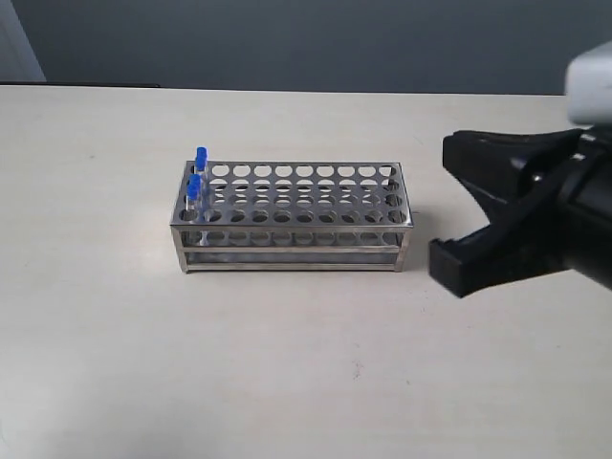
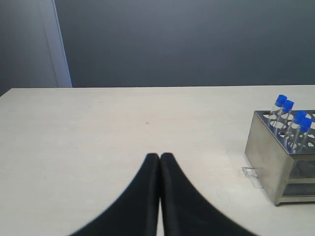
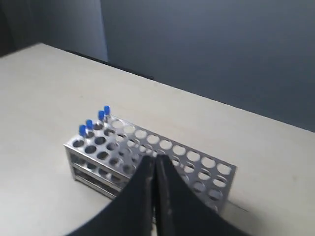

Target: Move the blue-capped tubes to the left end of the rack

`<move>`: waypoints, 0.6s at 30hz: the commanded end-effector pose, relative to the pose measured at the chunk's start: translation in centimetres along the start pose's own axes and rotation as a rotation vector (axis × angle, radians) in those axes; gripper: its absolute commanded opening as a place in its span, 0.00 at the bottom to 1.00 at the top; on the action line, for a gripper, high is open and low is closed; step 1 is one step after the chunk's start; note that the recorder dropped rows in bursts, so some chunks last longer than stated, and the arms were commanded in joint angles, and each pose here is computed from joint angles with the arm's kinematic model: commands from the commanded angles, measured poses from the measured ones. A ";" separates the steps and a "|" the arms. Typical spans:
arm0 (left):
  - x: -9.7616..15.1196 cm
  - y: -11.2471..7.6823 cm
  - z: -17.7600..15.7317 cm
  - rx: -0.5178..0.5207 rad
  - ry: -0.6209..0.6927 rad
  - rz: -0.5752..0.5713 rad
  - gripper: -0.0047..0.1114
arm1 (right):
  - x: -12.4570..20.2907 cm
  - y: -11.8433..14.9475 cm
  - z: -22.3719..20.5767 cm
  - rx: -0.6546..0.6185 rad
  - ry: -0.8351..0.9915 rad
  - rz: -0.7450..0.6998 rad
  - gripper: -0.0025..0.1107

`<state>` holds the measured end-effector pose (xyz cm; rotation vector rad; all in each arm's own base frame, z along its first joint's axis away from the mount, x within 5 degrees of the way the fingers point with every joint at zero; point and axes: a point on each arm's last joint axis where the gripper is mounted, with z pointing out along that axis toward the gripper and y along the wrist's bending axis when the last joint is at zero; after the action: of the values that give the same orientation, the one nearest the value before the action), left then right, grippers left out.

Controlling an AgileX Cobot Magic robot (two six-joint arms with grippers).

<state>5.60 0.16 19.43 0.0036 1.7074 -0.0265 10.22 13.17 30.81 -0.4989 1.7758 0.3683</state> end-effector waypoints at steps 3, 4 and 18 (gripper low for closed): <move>0.1 -0.1 0.0 0.008 -0.006 -0.006 0.04 | 0.5 -3.4 -2.1 -0.176 -0.144 0.094 0.02; 0.1 -0.1 0.0 0.008 -0.006 -0.006 0.04 | 0.9 -4.0 -2.6 -0.173 -0.168 0.098 0.02; 0.1 -0.1 0.0 0.008 -0.006 -0.006 0.04 | 11.0 -7.4 -7.5 0.387 -0.386 0.095 0.02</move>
<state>5.60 0.16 19.43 0.0036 1.7074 -0.0265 5.30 1.91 23.40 -0.0953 1.4299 0.2467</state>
